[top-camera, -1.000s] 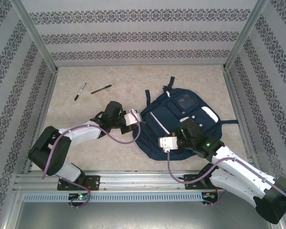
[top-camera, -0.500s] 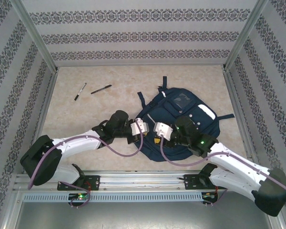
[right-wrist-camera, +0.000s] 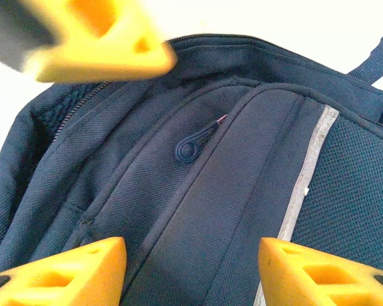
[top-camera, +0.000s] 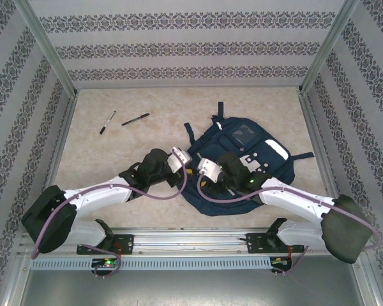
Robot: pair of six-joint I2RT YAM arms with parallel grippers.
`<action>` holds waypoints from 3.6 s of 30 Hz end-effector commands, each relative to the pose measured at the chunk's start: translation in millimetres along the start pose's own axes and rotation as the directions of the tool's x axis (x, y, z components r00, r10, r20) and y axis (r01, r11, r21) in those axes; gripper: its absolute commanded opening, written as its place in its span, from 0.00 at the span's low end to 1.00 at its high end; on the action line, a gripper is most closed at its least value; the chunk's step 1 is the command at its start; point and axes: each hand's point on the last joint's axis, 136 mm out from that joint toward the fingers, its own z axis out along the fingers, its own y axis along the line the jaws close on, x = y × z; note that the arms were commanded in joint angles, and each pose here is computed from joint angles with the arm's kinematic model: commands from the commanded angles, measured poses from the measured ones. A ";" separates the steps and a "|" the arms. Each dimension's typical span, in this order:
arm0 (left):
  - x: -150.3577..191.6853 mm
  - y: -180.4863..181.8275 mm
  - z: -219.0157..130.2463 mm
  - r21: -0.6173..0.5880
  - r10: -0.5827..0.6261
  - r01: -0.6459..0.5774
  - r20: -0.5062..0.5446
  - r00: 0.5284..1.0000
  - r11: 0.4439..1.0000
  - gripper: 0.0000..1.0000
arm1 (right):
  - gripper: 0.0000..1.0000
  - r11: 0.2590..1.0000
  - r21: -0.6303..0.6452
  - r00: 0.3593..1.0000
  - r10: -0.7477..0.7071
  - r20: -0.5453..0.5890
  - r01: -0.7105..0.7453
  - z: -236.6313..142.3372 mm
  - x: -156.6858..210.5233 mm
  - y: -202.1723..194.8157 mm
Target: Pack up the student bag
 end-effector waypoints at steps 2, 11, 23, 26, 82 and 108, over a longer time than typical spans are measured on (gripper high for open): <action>-0.4 42.6 -6.3 -0.191 -0.265 0.250 -0.057 0.963 0.949 0.82 | 0.59 0.998 0.063 0.998 -0.010 -0.061 0.014 -0.3 -5.5 -9.7; 18.8 94.0 -31.4 -0.213 -0.706 0.687 -0.021 0.708 0.695 0.87 | 0.73 0.983 0.081 0.964 0.179 -0.197 -0.166 4.2 -24.4 -9.9; 17.3 75.1 -44.9 -0.081 -0.724 0.720 -0.073 0.686 0.690 0.85 | 0.45 0.950 0.284 0.845 0.254 -0.471 -0.128 20.4 19.3 -33.5; 10.7 60.0 -40.3 0.001 -0.709 0.713 -0.095 0.698 0.701 0.80 | 0.18 0.962 0.247 0.878 0.213 -0.428 -0.114 14.3 3.3 -32.3; 22.1 -33.3 -26.9 0.298 -0.039 0.081 -0.144 0.989 0.951 0.00 | 0.03 0.895 -0.224 0.901 -0.417 -0.115 0.386 -59.7 6.8 14.0; 34.6 -41.8 -28.6 0.412 0.194 -0.222 0.110 0.975 0.884 0.78 | 0.59 0.991 -0.032 0.975 -0.136 -0.175 0.133 17.4 4.8 21.0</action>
